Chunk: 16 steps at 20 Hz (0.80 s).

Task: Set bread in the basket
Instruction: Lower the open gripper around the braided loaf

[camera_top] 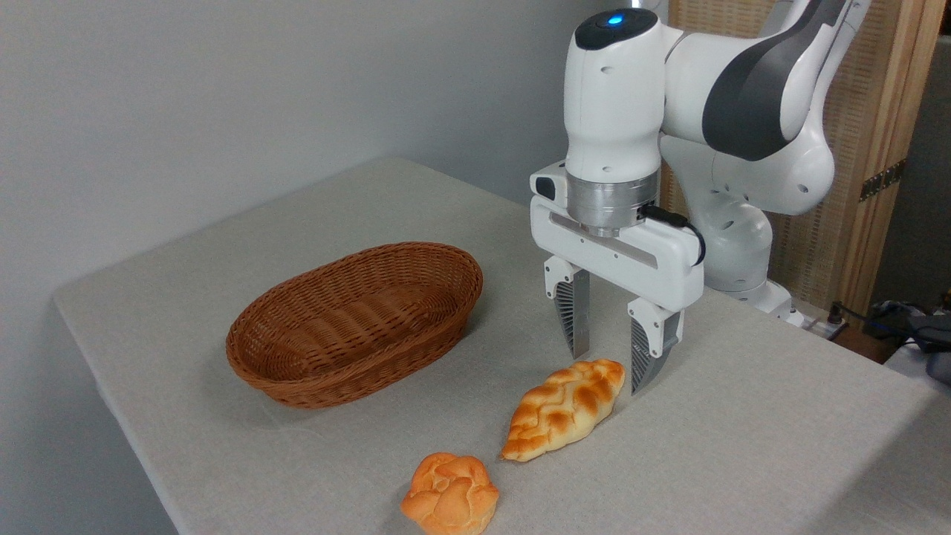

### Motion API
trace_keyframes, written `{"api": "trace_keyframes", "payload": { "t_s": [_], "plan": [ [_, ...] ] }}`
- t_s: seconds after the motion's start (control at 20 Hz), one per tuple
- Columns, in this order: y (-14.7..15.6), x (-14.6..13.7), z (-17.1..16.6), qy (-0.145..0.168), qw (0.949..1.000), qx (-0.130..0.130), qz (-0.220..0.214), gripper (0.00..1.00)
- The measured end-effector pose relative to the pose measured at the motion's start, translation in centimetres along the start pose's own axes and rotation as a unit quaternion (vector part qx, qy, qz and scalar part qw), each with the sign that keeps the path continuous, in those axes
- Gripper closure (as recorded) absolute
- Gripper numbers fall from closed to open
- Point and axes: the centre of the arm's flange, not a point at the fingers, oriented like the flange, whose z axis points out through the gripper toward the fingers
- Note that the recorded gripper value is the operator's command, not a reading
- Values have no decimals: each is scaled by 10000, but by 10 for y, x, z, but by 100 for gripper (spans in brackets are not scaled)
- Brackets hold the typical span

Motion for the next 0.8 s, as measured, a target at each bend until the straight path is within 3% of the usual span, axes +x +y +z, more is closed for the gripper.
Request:
{"api": "trace_keyframes", "payload": {
  "t_s": [0.3, 0.8],
  "plan": [
    [-1, 5, 6, 19, 10000, -24, 48, 0],
    [-5, 11, 0, 240, 9995, 195, 64, 0]
  ]
}}
